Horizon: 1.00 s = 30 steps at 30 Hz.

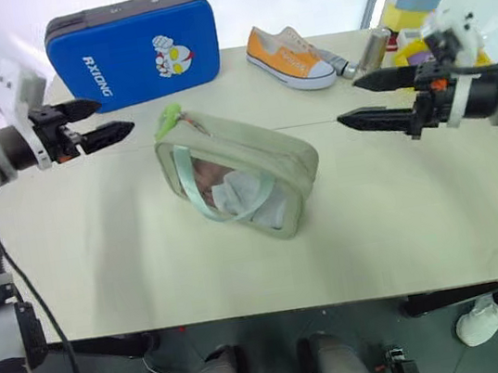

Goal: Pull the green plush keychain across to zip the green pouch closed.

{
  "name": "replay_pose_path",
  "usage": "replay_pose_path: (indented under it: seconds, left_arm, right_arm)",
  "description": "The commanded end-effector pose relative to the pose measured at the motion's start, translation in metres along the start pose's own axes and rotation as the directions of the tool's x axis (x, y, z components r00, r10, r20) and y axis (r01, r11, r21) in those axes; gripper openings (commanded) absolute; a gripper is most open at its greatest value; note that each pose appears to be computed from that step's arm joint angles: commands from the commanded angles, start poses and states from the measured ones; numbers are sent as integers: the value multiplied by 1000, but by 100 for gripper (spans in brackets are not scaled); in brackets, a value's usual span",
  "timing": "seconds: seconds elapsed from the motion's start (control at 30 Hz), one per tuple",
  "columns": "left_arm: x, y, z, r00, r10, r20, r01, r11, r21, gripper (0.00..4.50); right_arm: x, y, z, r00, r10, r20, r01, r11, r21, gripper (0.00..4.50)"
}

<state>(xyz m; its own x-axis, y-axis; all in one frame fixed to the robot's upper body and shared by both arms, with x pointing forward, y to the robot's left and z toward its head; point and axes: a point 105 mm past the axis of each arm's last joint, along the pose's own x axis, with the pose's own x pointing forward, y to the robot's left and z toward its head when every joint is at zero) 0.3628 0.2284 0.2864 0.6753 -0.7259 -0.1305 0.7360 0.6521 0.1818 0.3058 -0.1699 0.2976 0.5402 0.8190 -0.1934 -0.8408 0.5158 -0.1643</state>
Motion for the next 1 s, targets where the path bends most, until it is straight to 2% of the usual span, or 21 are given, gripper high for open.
replay_pose_path:
  seconds: [0.03, 0.2, 0.3, 0.37, 0.57, 0.73, 0.9, 1.0]
  left_arm:
    - [-5, -8, 24, 999, -32, 32, 29, 996, 90, 445]
    - [-3, -5, 26, 999, -4, 48, 2, 999, 48, 445]
    - [-2, -12, 28, 999, -29, 33, 26, 996, 86, 445]
    - [-1, -21, 32, 998, -57, 25, 54, 991, 123, 445]
    - [-2, -68, 41, 979, -202, 0, 200, 967, 155, 445]
    - [-5, -98, 27, 957, -276, -86, 288, 941, 178, 445]
    - [-6, -95, 20, 968, -230, -97, 244, 951, 187, 445]
    - [-5, -95, 24, 975, -209, -73, 219, 957, 190, 445]
  right_arm:
    - [0, 11, 7, 1000, 28, 1, -28, 999, -29, 442]
    - [3, 10, 11, 1000, 14, -6, -14, 999, -40, 442]
    - [16, 11, 22, 1000, 1, 26, 1, 998, -70, 442]
    - [30, 14, 25, 999, -8, 49, 11, 997, -73, 442]
    - [66, 49, 20, 990, 105, 89, -103, 994, -24, 442]
    - [80, 70, -5, 982, 186, -15, -186, 982, -42, 442]
    - [95, 72, -32, 975, 168, -143, -187, 974, -130, 442]
    - [103, 64, -40, 979, 128, -159, -156, 972, -178, 442]
